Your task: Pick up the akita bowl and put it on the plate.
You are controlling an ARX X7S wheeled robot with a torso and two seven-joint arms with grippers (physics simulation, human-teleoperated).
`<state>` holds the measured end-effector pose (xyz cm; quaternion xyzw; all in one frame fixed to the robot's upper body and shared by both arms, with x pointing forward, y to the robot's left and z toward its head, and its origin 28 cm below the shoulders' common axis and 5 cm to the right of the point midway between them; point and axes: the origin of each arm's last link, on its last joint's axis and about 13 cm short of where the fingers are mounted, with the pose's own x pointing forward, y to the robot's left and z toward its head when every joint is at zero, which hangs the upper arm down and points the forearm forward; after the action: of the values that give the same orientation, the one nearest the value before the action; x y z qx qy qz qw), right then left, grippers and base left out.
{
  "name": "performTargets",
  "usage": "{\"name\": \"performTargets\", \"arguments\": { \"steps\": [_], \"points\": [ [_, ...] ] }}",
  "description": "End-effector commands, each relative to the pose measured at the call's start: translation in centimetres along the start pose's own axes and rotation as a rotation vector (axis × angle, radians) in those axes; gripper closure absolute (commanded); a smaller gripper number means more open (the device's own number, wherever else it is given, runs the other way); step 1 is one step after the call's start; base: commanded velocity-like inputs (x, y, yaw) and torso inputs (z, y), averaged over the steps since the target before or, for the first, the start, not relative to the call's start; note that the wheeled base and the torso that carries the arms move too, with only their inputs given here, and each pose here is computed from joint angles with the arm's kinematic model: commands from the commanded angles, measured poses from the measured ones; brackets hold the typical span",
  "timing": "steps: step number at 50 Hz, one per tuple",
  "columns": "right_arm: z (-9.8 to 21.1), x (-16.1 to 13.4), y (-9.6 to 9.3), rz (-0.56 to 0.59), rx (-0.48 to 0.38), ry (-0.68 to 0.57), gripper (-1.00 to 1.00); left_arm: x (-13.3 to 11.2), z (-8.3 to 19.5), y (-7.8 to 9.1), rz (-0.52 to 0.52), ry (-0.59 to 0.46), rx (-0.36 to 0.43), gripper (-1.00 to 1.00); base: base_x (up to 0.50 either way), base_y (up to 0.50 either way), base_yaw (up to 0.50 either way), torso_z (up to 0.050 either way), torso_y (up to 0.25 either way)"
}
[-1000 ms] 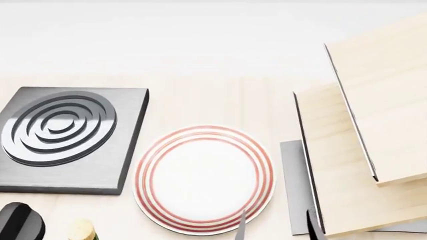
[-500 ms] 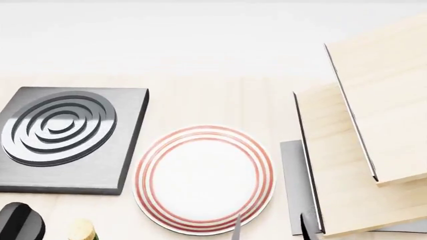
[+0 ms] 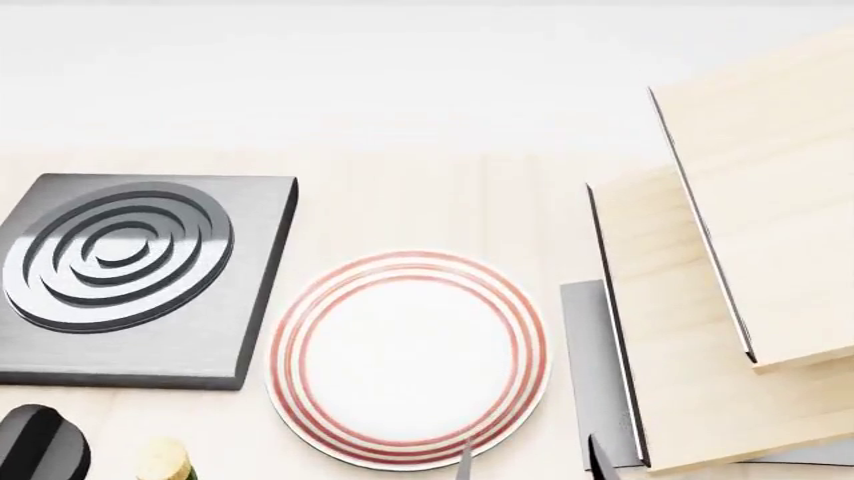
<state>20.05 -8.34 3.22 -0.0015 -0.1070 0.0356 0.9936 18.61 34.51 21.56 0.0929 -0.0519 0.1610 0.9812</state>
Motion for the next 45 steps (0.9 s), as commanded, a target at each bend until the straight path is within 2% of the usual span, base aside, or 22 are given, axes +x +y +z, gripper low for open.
{"name": "performTargets", "arguments": {
  "steps": [1,2,4,7,11,19,25,37,45],
  "points": [
    [-0.2,-0.1,0.0,0.0,-0.002,0.007,-1.0,0.1,-0.6,0.1,-0.021,0.103,-0.013,-1.0,0.0,0.0,0.0,0.0,0.0],
    [-0.3,0.0,0.0,-0.001,-0.002,0.009,-1.0,0.0,-0.7,0.1,-0.023,0.132,-0.042,-1.0,0.0,0.0,0.0,0.0,0.0],
    [-0.4,0.0,0.0,-0.002,-0.003,0.012,-1.0,0.0,-0.8,0.1,-0.02,0.134,-0.026,-1.0,0.0,0.0,0.0,0.0,0.0],
    [-0.4,0.0,0.1,-0.001,-0.003,0.01,-1.0,-0.1,-1.2,0.0,-0.043,0.202,-0.025,-1.0,0.0,0.0,0.0,0.0,0.0],
    [-0.5,0.0,0.1,-0.003,-0.004,0.014,-1.0,-0.2,-1.5,0.0,-0.068,0.253,-0.05,-1.0,0.0,0.0,0.0,0.0,0.0],
    [-0.8,0.1,0.1,-0.004,-0.004,0.018,-1.0,-0.4,-1.5,0.1,-0.068,0.286,-0.057,-1.0,0.0,0.0,0.0,0.0,0.0],
    [-1.0,0.1,0.0,-0.006,-0.004,0.025,-1.0,-1.2,-1.9,0.1,-0.132,0.4,-0.083,-1.0,0.0,0.0,0.0,0.0,0.0],
    [-1.1,0.1,0.1,-0.008,-0.006,0.032,-1.0,-1.8,-3.0,0.3,-0.145,0.526,-0.059,-1.0,0.0,0.0,0.0,0.0,0.0],
    [-1.3,0.0,0.1,-0.008,-0.005,0.037,-1.0,-2.1,-3.0,0.7,-0.169,0.587,-0.013,-1.0,0.0,0.0,0.0,0.0,0.0]
  ]
}}
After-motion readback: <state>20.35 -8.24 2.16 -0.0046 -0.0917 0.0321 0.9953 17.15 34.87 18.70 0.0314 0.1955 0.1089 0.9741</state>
